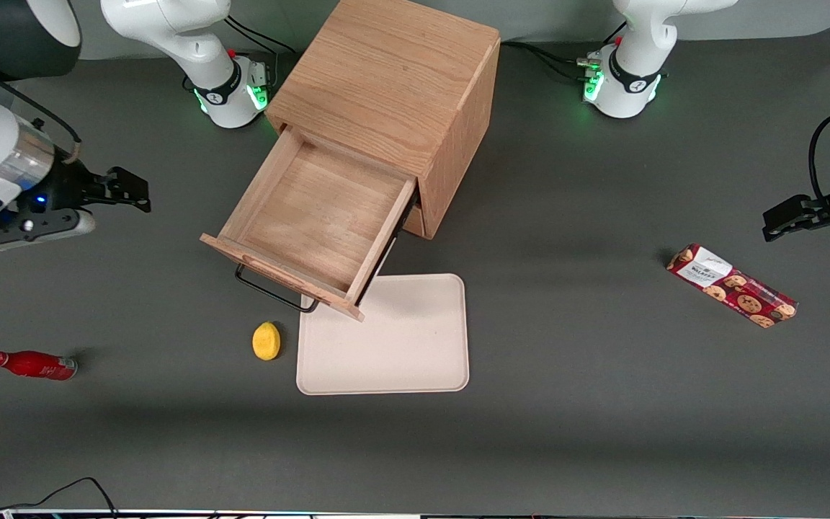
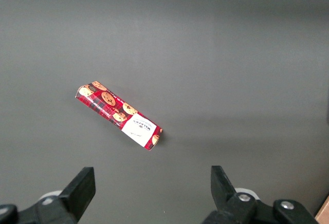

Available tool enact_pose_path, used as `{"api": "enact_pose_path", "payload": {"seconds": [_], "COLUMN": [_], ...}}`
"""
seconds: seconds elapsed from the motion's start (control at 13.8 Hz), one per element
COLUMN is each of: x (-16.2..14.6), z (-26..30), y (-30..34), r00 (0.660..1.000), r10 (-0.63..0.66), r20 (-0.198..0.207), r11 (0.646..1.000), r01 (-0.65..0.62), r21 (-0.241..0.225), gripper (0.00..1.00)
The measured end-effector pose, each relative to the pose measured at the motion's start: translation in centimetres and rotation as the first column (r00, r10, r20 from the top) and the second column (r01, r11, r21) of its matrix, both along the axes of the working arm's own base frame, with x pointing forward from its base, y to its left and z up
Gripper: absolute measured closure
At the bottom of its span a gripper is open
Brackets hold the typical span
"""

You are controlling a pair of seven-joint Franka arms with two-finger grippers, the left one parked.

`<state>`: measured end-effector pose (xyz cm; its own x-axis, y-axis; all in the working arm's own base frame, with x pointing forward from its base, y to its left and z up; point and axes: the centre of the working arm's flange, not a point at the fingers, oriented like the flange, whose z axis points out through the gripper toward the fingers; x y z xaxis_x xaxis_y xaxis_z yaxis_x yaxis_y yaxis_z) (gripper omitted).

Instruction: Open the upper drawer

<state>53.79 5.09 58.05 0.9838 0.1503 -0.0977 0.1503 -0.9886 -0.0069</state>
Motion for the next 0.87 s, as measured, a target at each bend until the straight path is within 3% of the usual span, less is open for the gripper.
{"api": "enact_pose_path", "payload": {"seconds": [0.36, 0.87], "x": [-2.5, -1.5], "z": [1.1, 1.9], "y": [-4.1, -5.4], "r00": [0.998, 0.996], "r10": [-0.063, -0.093], "r20": [0.005, 0.018], "r11": [0.998, 0.994], "r01": [0.063, 0.094], "r21": [-0.029, -0.061], "gripper": [0.00, 0.00]}}
